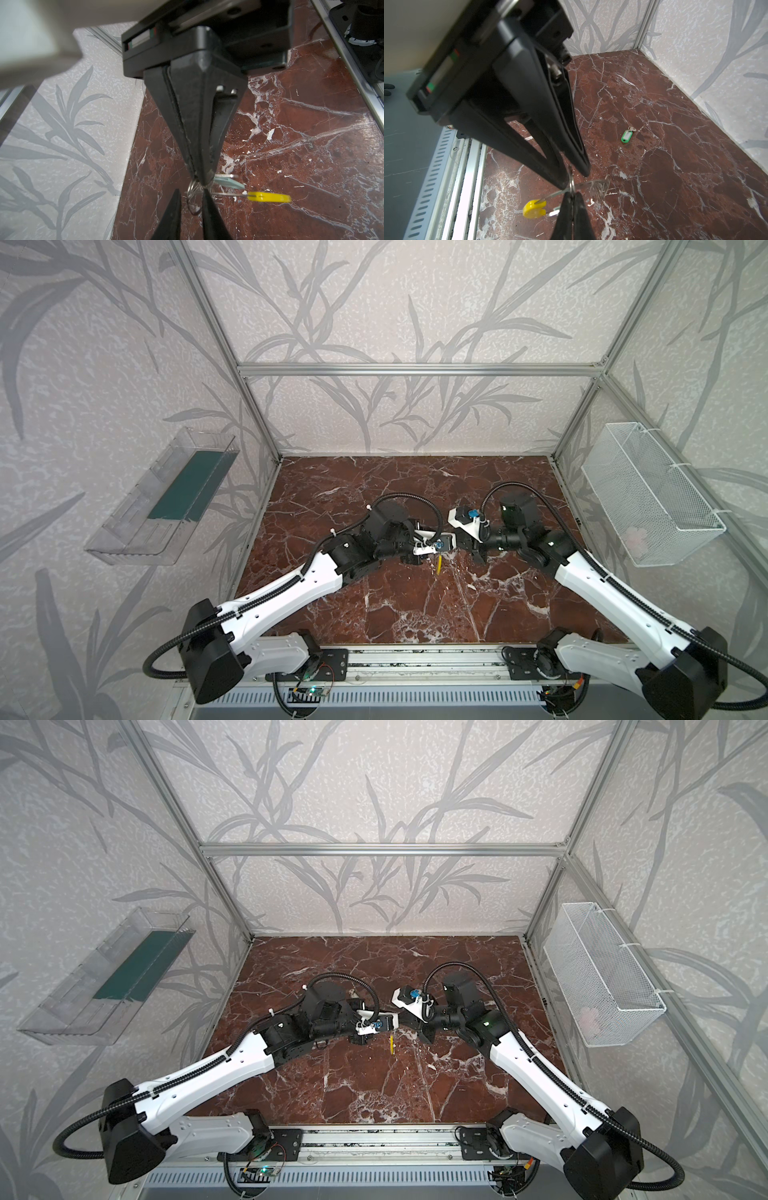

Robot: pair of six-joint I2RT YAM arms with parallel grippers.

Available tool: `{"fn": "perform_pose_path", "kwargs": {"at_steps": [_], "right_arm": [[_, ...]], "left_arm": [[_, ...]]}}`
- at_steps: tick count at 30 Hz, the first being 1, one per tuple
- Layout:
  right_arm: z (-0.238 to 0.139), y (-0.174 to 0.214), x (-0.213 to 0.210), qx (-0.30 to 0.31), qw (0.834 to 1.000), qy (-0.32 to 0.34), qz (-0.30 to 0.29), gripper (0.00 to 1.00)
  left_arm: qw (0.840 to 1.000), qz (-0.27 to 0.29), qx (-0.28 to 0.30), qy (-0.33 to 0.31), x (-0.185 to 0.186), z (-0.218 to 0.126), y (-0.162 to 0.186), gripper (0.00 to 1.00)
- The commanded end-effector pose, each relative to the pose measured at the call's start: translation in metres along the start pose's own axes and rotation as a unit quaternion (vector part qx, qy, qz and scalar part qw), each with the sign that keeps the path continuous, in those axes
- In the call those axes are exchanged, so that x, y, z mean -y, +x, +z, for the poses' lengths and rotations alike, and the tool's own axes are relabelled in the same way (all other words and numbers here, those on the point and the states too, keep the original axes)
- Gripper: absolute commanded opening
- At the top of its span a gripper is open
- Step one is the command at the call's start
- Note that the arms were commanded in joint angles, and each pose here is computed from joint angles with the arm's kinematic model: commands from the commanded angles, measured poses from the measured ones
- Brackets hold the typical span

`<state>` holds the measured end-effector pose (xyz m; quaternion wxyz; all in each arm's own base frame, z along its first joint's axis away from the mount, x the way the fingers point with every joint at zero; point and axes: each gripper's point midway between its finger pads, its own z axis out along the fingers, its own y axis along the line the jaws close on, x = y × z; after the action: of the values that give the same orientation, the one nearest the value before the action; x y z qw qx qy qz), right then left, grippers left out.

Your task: Put the keys on the keyring

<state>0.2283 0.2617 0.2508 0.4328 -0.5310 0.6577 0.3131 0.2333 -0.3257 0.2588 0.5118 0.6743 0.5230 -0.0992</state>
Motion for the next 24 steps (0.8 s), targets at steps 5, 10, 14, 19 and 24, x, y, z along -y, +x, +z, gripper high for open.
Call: {"fn": "perform_pose_path", "kwargs": {"at_steps": [5, 10, 14, 19, 24], "right_arm": [[-0.008, -0.027, 0.001, 0.041, 0.999, 0.014, -0.031, 0.0], [-0.009, -0.026, 0.005, 0.051, 0.997, 0.034, -0.038, 0.0], [-0.017, -0.014, 0.023, 0.051, 0.994, 0.096, -0.016, 0.13], [-0.033, -0.005, 0.029, 0.099, 0.987, 0.125, 0.038, 0.26], [-0.033, -0.005, 0.026, 0.13, 0.982, 0.119, 0.064, 0.29]], "left_arm": [[1.0, 0.003, 0.021, 0.019, 0.002, -0.001, -0.014, 0.07], [0.999, -0.008, 0.034, 0.023, 0.003, 0.002, -0.018, 0.0], [0.999, -0.032, 0.044, 0.003, -0.005, 0.001, -0.021, 0.0], [0.994, -0.067, 0.072, -0.04, -0.024, -0.005, -0.027, 0.0], [0.988, -0.098, 0.104, -0.067, -0.038, -0.01, -0.035, 0.0]]}}
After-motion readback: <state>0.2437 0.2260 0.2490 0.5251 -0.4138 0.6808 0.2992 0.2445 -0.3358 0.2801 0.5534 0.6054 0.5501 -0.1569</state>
